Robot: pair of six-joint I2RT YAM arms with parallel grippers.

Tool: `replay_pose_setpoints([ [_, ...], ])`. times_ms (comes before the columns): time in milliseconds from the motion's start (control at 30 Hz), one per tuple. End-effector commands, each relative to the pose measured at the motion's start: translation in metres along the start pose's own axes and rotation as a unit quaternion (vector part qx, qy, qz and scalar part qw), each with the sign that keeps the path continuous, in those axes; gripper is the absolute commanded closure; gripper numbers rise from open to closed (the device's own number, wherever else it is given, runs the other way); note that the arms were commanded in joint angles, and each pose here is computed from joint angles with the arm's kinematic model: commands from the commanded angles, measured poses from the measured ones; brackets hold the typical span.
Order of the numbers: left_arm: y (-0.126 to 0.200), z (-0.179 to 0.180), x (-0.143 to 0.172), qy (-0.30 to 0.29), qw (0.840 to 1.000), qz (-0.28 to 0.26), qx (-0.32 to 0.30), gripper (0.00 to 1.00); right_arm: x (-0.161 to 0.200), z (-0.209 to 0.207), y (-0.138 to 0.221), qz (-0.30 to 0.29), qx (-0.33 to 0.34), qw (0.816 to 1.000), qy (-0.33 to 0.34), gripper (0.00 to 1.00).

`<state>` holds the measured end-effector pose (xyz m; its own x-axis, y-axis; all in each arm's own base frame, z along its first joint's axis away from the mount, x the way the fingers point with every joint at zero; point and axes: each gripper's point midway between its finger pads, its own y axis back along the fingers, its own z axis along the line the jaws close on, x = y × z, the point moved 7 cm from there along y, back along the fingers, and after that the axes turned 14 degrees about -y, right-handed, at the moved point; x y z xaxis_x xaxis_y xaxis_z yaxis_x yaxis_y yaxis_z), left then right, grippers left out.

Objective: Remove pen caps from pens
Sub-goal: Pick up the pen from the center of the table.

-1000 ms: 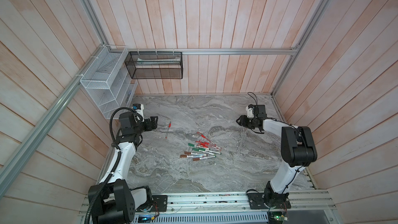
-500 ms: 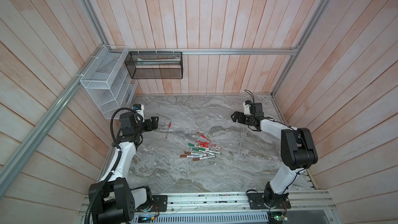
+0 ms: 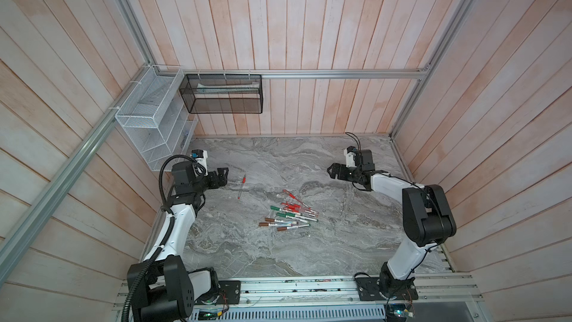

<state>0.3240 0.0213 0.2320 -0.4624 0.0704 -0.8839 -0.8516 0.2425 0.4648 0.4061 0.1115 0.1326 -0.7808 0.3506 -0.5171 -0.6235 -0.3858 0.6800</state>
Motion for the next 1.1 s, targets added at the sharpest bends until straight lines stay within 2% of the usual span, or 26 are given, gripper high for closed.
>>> replay_pose_setpoints([
  [0, 0.0, 0.0, 0.0, -0.001, 1.0, -0.005, 0.004, 0.05, 0.011, 0.027, -0.004, 0.037, -0.007, 0.998, 0.049, 0.08],
  [100, 0.0, 0.0, 0.002, -0.004, 1.0, -0.005, 0.003, 0.05, 0.03, 0.044, -0.014, 0.079, 0.001, 0.993, 0.084, 0.16],
  [267, 0.002, 0.001, 0.002, -0.009, 1.0, -0.006, -0.001, 0.05, 0.068, 0.083, -0.016, 0.126, -0.022, 0.982, 0.139, 0.24],
  [533, 0.004, 0.004, 0.001, -0.003, 1.0, -0.008, -0.004, 0.05, 0.109, 0.124, -0.029, 0.195, -0.026, 0.959, 0.204, 0.45],
  [800, 0.007, 0.007, 0.001, -0.002, 1.0, -0.012, -0.01, 0.04, 0.135, 0.132, -0.054, 0.249, 0.015, 0.931, 0.265, 0.55],
  [1067, 0.005, 0.008, 0.001, 0.003, 1.0, -0.011, -0.008, 0.05, 0.149, 0.118, -0.061, 0.276, 0.043, 0.917, 0.283, 0.63],
])
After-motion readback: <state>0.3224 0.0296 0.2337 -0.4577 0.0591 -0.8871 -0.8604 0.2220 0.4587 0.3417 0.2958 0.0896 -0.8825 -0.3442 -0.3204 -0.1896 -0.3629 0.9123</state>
